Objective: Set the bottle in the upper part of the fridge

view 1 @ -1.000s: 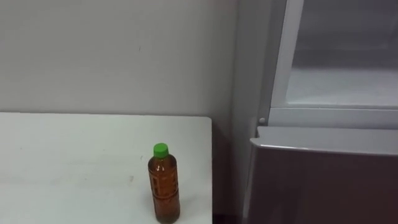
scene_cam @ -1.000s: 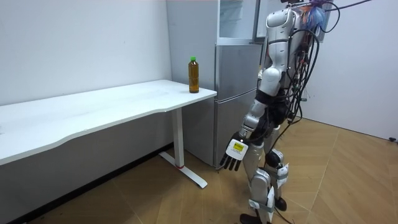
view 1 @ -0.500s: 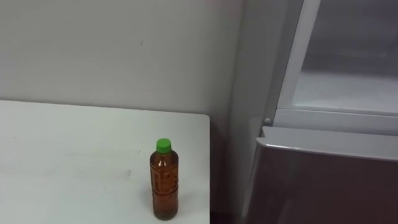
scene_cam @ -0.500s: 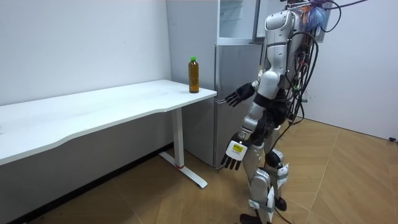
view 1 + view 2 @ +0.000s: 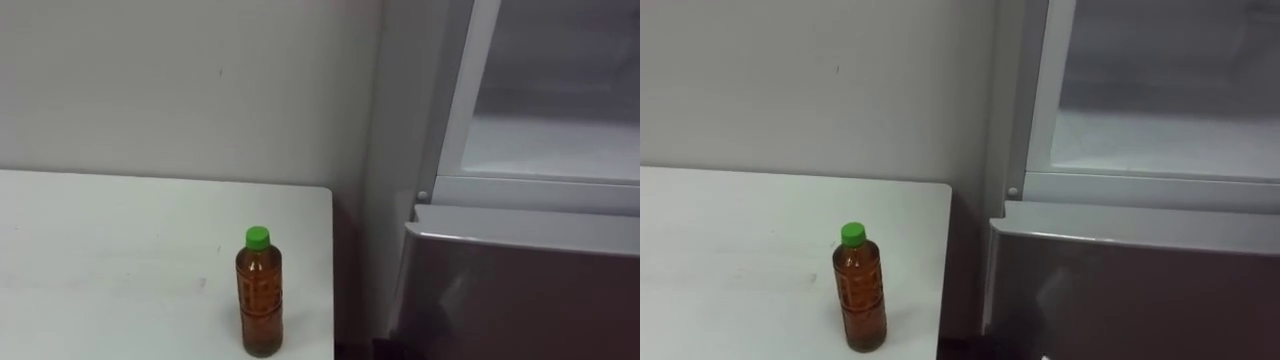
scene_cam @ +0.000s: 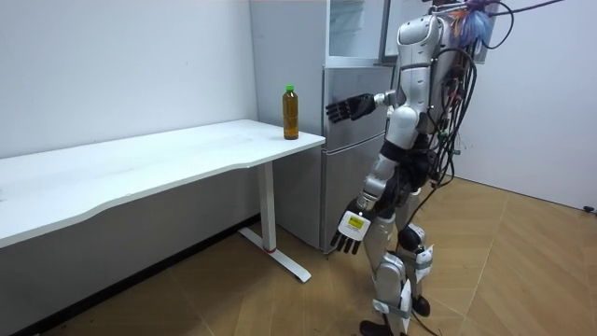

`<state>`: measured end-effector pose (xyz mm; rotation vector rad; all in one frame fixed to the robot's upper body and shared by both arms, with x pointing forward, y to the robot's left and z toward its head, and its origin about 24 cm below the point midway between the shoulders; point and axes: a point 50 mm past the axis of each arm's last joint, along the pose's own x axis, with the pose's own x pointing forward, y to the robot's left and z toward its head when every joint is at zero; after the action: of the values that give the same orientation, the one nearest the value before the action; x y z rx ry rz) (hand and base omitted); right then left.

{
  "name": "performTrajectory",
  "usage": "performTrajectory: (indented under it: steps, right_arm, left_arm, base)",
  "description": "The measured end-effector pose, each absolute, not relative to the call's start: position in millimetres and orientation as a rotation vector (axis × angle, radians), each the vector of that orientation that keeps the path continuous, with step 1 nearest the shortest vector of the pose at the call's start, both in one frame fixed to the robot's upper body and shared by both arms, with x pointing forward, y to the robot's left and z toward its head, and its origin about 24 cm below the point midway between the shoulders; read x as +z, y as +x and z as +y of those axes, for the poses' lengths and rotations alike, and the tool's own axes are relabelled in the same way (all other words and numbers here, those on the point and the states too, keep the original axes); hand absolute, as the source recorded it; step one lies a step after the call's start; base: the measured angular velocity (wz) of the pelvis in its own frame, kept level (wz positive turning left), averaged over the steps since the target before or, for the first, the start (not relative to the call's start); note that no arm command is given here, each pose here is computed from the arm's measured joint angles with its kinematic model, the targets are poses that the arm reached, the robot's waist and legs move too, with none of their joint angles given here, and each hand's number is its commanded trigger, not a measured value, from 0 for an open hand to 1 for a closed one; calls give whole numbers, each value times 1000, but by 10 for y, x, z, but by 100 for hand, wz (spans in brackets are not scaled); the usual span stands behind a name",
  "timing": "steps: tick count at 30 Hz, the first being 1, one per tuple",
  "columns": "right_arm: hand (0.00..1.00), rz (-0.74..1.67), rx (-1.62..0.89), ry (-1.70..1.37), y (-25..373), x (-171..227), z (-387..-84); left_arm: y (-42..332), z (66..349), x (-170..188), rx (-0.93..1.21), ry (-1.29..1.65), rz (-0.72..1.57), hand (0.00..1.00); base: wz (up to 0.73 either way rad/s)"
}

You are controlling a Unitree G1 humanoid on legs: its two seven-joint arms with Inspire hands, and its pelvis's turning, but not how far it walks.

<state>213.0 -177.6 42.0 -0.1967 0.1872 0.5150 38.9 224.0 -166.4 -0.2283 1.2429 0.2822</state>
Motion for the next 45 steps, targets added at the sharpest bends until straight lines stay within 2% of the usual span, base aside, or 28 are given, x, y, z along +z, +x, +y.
performTrajectory:
  steps: [16, 23, 34, 45]
  right_arm:
    - [0, -149, 562, -157, 2204, 1152, -1700]
    - [0, -154, 584, -80, 2193, 1117, -1620]
    - [0, -164, 610, 6, 2247, 1087, -1337]
    - [0, -29, 548, 66, 2312, 771, -1224]
  left_arm:
    - [375, 2256, -1665, 289, -227, 1243, 0]
    - [385, 2243, -1668, 292, -228, 1229, 0]
    - [473, 2179, -1674, 250, -188, 1221, 0]
    - [572, 2118, -1673, 220, -143, 1212, 0]
  base:
    - [0]
    - [0]
    - [2]
    - [5]
